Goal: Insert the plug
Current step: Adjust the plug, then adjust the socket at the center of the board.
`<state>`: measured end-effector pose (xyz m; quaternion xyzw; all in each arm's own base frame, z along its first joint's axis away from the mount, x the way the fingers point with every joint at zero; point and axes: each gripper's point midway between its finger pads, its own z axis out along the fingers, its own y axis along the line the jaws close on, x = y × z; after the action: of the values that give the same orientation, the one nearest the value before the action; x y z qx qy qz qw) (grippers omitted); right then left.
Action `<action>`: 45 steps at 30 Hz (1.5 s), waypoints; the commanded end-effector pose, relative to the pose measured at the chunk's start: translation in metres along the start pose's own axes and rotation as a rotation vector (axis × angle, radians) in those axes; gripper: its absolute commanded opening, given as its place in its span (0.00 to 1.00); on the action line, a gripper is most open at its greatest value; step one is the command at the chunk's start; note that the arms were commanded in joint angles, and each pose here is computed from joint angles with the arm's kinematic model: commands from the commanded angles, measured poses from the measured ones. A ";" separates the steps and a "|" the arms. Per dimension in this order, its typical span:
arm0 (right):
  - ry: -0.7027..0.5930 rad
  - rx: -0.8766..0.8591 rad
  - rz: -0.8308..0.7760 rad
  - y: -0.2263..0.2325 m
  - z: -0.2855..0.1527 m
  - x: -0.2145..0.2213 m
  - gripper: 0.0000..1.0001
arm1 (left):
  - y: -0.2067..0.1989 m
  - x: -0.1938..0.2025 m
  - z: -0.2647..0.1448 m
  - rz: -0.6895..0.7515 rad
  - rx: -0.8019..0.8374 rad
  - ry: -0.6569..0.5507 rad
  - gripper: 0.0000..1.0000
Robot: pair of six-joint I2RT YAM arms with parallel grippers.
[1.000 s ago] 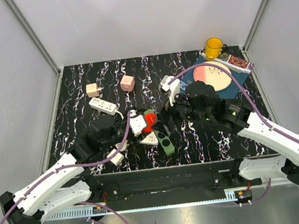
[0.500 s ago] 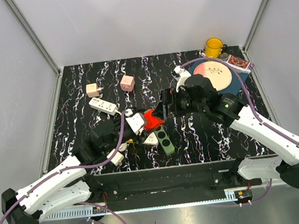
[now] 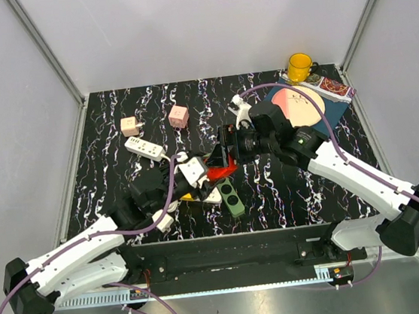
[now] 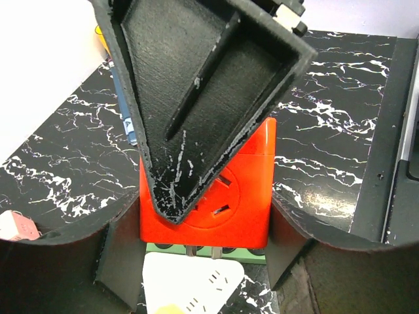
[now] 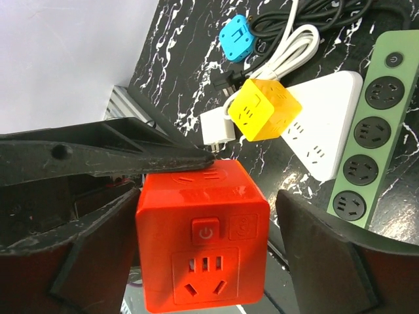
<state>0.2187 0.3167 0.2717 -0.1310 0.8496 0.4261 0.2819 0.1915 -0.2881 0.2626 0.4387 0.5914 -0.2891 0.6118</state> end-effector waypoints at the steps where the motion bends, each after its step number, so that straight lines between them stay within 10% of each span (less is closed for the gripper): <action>1: 0.000 -0.074 -0.011 0.010 -0.001 -0.005 0.84 | 0.006 -0.032 0.005 0.002 -0.035 -0.124 0.02; 9: 0.053 -0.108 -0.014 0.005 -0.001 0.005 0.35 | 0.019 -0.023 0.004 -0.007 -0.110 -0.082 0.08; 13: 0.037 -0.086 -0.020 -0.004 -0.008 0.003 0.00 | 0.022 -0.018 0.006 -0.024 -0.131 -0.052 0.40; 23: -0.203 0.328 -0.049 -0.096 -0.058 -0.030 0.00 | 0.069 0.013 0.000 -0.369 -0.512 0.085 0.99; 35: -0.293 0.555 -0.118 -0.138 -0.095 -0.022 0.00 | 0.139 0.109 -0.009 -0.667 -0.994 0.358 0.97; 45: -0.288 0.581 -0.150 -0.146 -0.099 -0.016 0.00 | 0.177 0.170 0.023 -0.714 -1.072 0.490 0.63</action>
<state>0.2580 0.1562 0.2219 -0.0454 0.8873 0.1693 0.4266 0.3534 -0.1943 0.1195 -0.0612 0.8935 -0.0231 0.4443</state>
